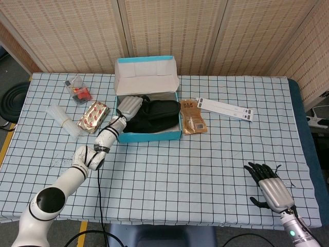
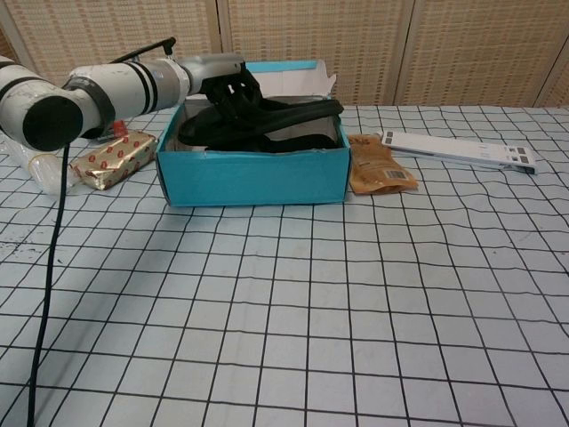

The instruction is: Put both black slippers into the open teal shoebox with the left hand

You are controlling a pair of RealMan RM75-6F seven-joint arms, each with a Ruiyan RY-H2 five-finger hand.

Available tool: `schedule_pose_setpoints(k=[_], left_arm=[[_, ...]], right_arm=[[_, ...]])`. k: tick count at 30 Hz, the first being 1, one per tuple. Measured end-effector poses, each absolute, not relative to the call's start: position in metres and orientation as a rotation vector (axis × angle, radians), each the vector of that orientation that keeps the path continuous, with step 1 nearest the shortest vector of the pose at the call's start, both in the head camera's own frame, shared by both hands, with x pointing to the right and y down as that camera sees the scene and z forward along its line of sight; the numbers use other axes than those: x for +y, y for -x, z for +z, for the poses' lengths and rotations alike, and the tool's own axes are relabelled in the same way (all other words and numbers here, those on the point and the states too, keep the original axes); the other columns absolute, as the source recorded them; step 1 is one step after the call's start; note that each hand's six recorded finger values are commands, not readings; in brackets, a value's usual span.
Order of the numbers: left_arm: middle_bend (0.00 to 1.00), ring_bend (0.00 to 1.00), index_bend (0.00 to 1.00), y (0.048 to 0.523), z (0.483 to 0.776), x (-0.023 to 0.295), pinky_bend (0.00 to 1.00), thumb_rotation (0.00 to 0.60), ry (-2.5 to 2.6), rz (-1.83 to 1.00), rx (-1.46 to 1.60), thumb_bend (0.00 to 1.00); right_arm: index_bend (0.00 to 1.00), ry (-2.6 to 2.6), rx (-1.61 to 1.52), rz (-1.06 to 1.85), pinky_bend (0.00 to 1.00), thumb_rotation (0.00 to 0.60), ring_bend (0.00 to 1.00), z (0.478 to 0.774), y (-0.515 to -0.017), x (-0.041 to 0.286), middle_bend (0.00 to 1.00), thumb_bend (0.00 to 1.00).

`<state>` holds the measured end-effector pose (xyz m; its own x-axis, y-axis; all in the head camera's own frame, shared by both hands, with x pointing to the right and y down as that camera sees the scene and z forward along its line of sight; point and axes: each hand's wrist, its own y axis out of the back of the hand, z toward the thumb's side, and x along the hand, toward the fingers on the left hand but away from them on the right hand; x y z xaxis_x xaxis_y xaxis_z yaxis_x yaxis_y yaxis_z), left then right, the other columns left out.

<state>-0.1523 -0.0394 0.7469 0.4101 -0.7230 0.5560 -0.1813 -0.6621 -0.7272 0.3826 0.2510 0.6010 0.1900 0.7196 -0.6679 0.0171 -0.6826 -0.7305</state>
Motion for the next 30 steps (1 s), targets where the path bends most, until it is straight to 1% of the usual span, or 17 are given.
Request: schedule_pose_setpoints(k=[7,10,17,19,30], left_arm=[[0.7,0.59,0.57,0.164,0.764,-0.034,0.62,0.6,2.079,-1.326,0.7,0.54],[0.7,0.59,0.58,0.166,0.769,-0.03,0.63,0.6,2.087,-1.351,0.686,0.59],[0.72,0.6,0.6,0.172,0.784,-0.018,0.66,0.6,2.08,-1.447,0.595,0.72],[0.73,0.61,0.61,0.174,0.788,-0.015,0.66,0.6,2.079,-1.483,0.562,0.74],[0.73,0.62,0.62,0.18,0.793,0.001,0.68,0.6,2.087,-1.612,0.338,0.73]], right_arm=[[0.0,1.89,-0.685,1.539,0.0,0.6,0.0,0.601,-0.382,0.252,0.0,0.15],[0.0,1.893,-0.684,1.535,0.0,0.6,0.0,0.601,-0.381,0.252,0.0,0.15],[0.0,1.893,-0.685,1.534,0.0,0.6,0.0,0.601,-0.381,0.253,0.0,0.15],[0.0,1.894,-0.684,1.533,0.0,0.6,0.0,0.601,-0.38,0.253,0.0,0.15],[0.0,1.906,-0.67,1.521,0.0,0.6,0.0,0.601,-0.377,0.255,0.0,0.15]])
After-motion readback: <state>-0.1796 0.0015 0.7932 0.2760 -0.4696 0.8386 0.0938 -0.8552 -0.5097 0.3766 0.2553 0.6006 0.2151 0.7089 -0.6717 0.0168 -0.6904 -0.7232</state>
